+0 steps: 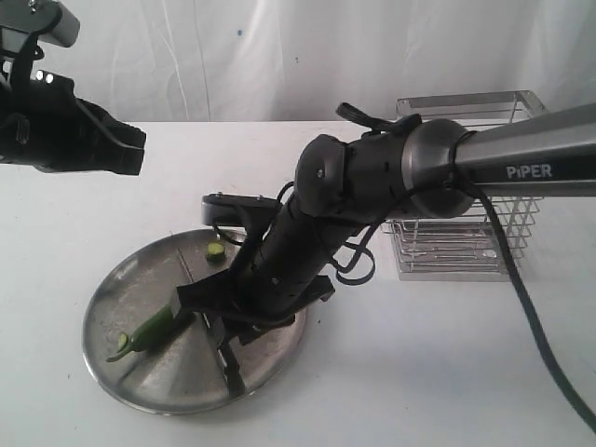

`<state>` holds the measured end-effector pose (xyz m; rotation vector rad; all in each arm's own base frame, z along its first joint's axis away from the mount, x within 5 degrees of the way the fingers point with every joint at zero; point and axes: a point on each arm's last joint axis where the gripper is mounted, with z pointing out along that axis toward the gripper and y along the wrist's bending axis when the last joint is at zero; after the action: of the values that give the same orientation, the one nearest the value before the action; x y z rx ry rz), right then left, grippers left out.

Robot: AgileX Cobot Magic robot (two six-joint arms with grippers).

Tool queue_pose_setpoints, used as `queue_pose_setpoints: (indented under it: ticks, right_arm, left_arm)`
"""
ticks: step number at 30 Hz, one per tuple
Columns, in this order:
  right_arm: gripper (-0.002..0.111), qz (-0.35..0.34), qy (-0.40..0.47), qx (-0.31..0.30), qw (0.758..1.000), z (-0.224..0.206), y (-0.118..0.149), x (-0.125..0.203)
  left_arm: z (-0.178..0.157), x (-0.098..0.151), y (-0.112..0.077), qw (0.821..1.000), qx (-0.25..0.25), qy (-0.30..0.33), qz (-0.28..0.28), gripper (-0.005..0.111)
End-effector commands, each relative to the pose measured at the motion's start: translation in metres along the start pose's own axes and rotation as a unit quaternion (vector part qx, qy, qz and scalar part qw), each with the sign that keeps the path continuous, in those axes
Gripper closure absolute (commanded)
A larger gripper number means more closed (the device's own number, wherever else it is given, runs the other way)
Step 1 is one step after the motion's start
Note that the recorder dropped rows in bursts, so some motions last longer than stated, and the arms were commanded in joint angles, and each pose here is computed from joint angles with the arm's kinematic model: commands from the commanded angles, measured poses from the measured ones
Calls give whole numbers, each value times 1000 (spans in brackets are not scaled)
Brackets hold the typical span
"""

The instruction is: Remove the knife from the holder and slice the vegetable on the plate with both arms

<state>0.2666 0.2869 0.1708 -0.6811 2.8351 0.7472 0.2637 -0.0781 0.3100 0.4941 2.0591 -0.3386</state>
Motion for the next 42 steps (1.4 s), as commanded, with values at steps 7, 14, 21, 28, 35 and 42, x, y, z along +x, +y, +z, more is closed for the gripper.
queue_pose_setpoints:
  ticks: [7,14,21,28,35,42]
  right_arm:
    - [62,-98,-4,48,994,-32,5,-6]
    - [99,-194,-161,263,931,-155,4,-17]
    - [108,-25,-273,397,876,-281,-60,16]
    - [108,33,-494,388,777,-346,-75,108]
    - [108,-126,-609,370,690,-315,-53,201]
    - [108,-52,-593,405,695,-303,-64,247]
  left_arm:
    - [-3,10,-10,998,44,49,19,107]
    - [-14,41,5,997,-33,31,-69,107]
    - [-57,88,27,966,-166,-46,-192,107]
    - [-124,102,-5,956,-177,-187,-138,107]
    - [-161,131,-24,922,-205,-313,-100,107]
    - [-147,155,-52,979,-71,-172,-85,107]
